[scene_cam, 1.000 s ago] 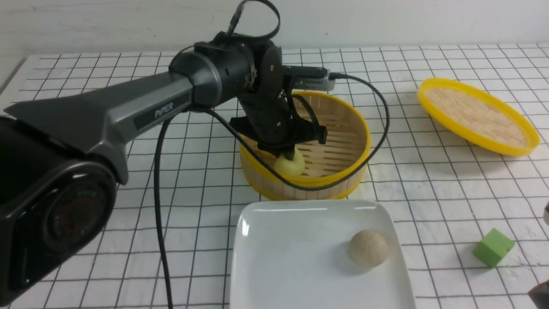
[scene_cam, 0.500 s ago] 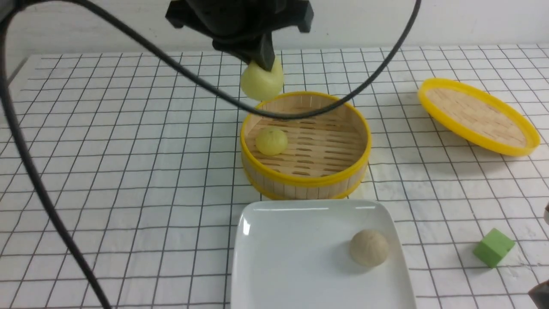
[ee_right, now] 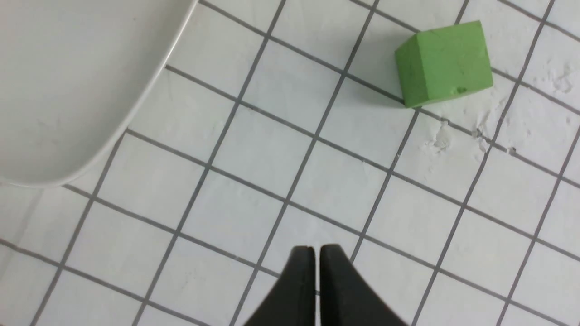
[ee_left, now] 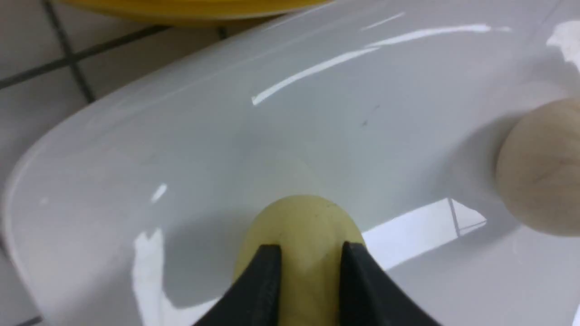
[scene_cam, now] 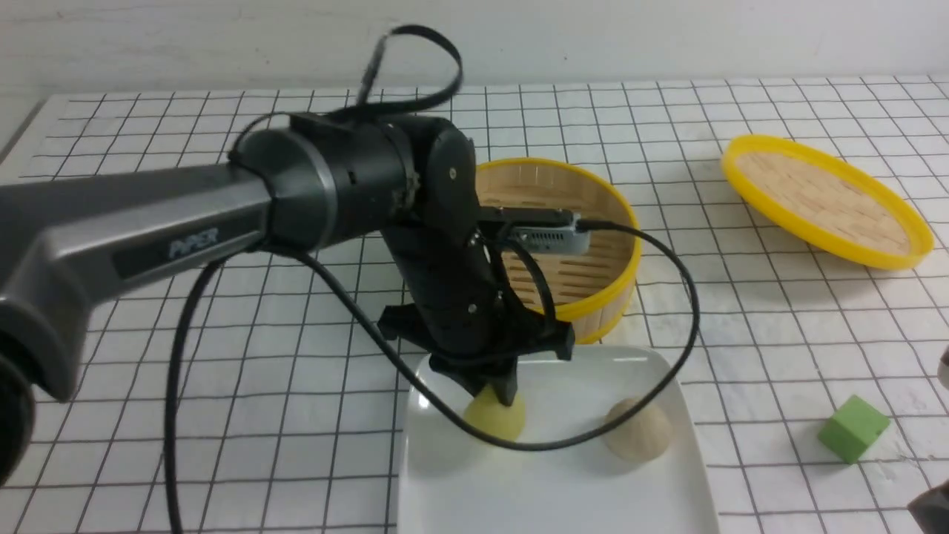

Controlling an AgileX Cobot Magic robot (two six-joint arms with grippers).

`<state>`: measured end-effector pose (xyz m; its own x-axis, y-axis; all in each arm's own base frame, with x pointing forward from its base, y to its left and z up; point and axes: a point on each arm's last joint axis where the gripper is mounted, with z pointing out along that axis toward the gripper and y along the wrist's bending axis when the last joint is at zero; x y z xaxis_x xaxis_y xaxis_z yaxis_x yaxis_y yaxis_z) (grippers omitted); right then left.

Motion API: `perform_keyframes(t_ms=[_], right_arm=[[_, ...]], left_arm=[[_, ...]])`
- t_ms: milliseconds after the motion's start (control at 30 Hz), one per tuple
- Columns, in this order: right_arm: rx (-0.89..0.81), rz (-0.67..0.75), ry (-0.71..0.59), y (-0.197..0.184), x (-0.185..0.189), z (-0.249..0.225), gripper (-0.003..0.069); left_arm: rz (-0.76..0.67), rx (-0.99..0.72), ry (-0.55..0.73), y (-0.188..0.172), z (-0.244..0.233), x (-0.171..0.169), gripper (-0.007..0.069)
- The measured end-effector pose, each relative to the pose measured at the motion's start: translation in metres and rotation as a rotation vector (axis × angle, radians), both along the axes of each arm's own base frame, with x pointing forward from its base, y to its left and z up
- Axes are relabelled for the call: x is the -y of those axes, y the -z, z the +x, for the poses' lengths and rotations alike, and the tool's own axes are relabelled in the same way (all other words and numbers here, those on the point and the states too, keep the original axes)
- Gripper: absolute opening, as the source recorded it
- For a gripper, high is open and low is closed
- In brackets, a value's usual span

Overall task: Put the steamed buns into the plate on the white-black tablecloth.
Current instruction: 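Carry the bun from the bamboo steamer to the plate with the left gripper, then reach into the bamboo steamer and grasp a bun with the left gripper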

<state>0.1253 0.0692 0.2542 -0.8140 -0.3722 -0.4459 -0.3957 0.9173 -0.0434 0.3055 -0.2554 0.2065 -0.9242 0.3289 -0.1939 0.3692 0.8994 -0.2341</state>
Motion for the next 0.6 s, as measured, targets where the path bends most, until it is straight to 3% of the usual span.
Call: perform_keyframes(t_ms=[33,167,267,367,500,600], right_arm=[[0.001,0.001,0.0,0.0,0.0,0.0,0.0041],[0.002,0.002,0.0,0.0,0.0,0.0,0.0047],[0.005,0.004,-0.001,0.0,0.0,0.0,0.005],[0.007,0.006,-0.001,0.0,-0.001,0.001,0.0051],[0.008,0.007,-0.001,0.0,-0.001,0.001,0.0054],[0.008,0.008,-0.001,0.0,-0.001,0.001,0.0059]], left_arm=[[0.001,-0.001,0.002,0.0,0.0,0.001,0.0224],[-0.009,0.007,0.012,-0.004,0.0,0.006,0.0368],[-0.024,0.039,-0.002,-0.023,0.008,0.01,0.0426],[-0.028,0.098,-0.024,-0.043,0.018,0.009,0.0437],[-0.09,0.225,-0.179,-0.079,0.055,-0.002,0.044],[-0.11,0.267,-0.236,-0.082,0.077,-0.009,0.0442]])
